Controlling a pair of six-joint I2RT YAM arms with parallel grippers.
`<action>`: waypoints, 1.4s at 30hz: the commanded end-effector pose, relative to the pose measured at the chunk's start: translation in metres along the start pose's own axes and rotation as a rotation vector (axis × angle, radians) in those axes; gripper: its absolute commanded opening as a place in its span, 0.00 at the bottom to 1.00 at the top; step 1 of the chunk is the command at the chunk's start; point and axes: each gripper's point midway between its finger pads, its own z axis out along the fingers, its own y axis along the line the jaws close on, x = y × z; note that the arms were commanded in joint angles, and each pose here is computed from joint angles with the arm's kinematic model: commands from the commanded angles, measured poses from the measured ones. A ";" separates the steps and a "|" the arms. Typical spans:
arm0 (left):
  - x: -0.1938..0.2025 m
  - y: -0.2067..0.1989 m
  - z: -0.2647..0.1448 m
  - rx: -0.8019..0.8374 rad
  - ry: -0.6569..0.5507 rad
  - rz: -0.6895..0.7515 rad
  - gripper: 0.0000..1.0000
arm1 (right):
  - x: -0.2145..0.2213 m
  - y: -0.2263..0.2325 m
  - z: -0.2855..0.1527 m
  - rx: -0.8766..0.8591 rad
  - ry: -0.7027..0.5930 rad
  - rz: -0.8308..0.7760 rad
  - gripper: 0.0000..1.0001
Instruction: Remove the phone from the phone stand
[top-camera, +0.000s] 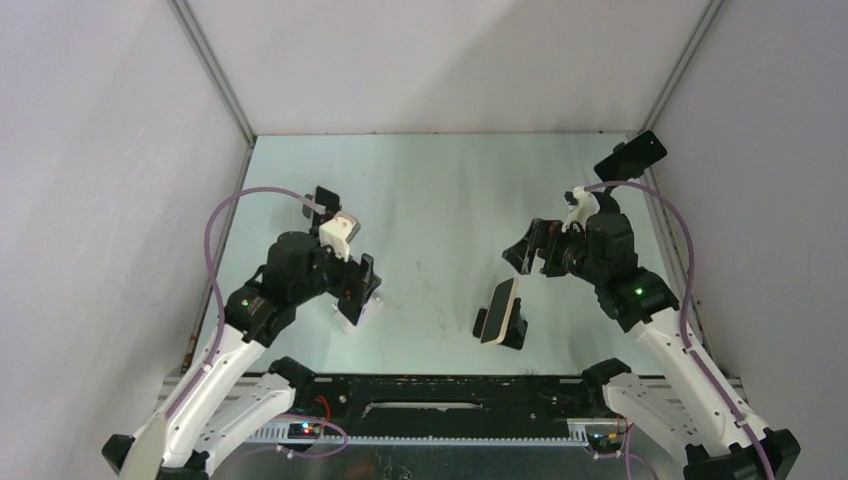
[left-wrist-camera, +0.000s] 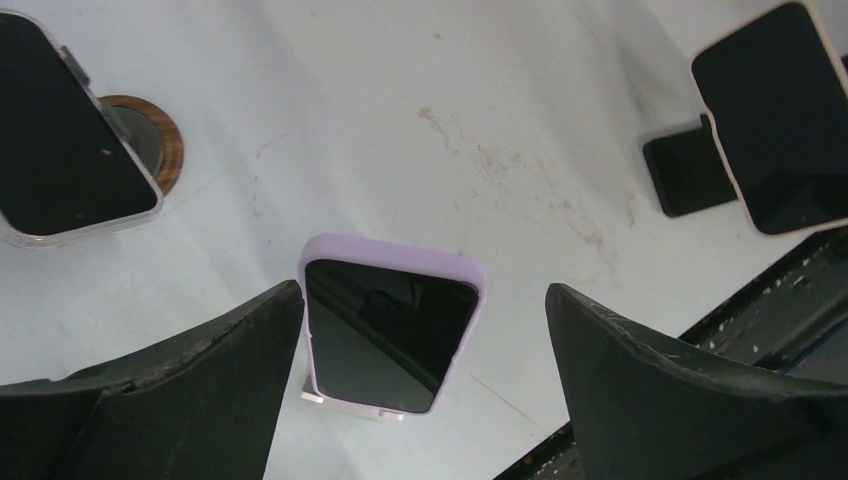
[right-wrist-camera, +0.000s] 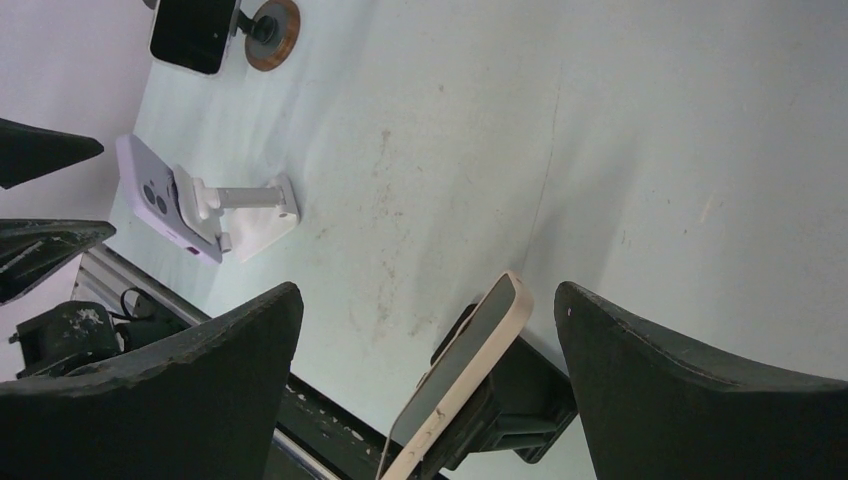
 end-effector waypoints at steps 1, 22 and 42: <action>-0.005 -0.005 0.003 0.045 -0.045 0.099 0.98 | -0.013 0.009 0.000 -0.031 -0.043 -0.049 1.00; -0.011 0.003 0.013 0.029 -0.139 0.250 0.98 | -0.007 0.007 -0.001 -0.036 -0.019 -0.094 1.00; -0.007 0.003 0.030 0.106 -0.128 0.157 0.98 | -0.002 0.004 0.000 -0.027 0.003 -0.103 1.00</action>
